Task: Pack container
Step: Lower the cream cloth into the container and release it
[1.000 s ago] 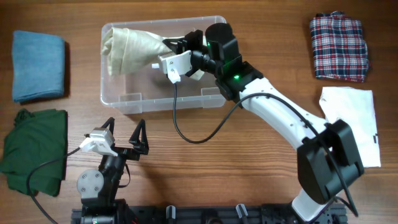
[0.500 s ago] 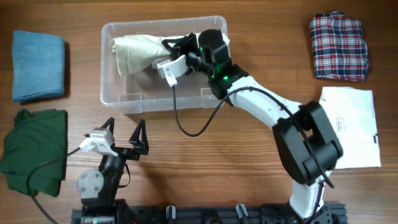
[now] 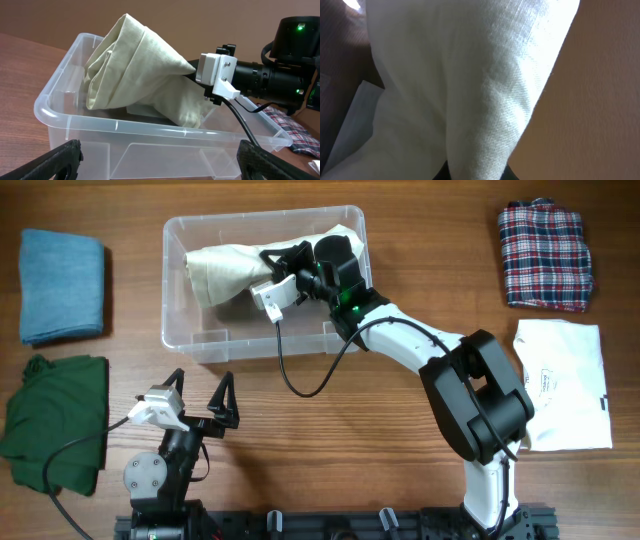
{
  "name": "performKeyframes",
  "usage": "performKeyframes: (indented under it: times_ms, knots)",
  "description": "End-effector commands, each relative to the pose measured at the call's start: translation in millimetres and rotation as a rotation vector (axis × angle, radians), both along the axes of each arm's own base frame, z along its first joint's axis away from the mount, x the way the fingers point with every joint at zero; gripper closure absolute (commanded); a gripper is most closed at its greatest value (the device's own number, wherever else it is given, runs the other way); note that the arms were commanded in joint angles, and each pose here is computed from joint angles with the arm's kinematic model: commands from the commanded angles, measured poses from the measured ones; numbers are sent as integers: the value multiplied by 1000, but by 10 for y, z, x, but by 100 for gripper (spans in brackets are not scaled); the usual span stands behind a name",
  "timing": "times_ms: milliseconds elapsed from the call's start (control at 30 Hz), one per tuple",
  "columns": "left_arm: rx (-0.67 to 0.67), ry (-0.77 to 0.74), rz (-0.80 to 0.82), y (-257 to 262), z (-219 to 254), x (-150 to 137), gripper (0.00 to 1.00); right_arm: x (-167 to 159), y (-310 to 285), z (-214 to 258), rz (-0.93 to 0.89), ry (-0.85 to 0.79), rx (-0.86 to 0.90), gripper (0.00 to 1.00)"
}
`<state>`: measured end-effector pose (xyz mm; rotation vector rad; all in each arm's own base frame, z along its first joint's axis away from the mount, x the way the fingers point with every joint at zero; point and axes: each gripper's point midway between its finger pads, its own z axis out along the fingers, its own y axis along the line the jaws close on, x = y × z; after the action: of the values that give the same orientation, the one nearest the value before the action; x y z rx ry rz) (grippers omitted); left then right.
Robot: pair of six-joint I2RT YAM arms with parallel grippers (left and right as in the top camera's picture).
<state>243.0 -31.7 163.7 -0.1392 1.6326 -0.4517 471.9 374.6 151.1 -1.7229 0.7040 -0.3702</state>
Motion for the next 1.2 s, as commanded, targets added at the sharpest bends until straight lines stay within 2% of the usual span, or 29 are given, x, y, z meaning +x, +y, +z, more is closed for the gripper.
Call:
performKeyframes:
  times_ms: [0, 33, 100, 133, 367, 533, 633, 800, 967, 1067, 1167]
  knots:
    - [1, 2, -2, -8, -14, -3, 0, 15, 74, 126, 9, -15, 40, 51]
    - [1, 2, -2, -8, -14, -3, 0, 14, 73, 128, 7, -9, 45, 31]
    - [1, 2, -2, -8, -14, -3, 0, 5, 88, 128, 1, 6, 57, 13]
    - [1, 2, -2, -8, -14, -3, 0, -10, 105, 123, 4, 9, 56, 0]
    - [1, 2, -2, -8, -14, -3, 0, -61, 192, 172, -23, 6, 62, 0]
    - [1, 2, -2, -8, -14, -3, 0, -112, 149, 588, -59, 80, 193, 0]
    - [1, 2, -2, -8, -14, -3, 0, -221, 78, 914, -90, 190, 293, 0]
    - [1, 2, -2, -8, -14, -3, 0, -581, -168, 1320, -161, 433, 372, 0]
    - [1, 2, -2, -8, -14, -3, 0, -980, -385, 1626, -264, 815, 581, 0]
    - [1, 2, -2, -8, -14, -3, 0, -1269, -330, 1679, -196, 1004, 606, 0]
    - [1, 2, -2, -8, -14, -3, 0, -1190, -358, 1687, -246, 1017, 653, 1]
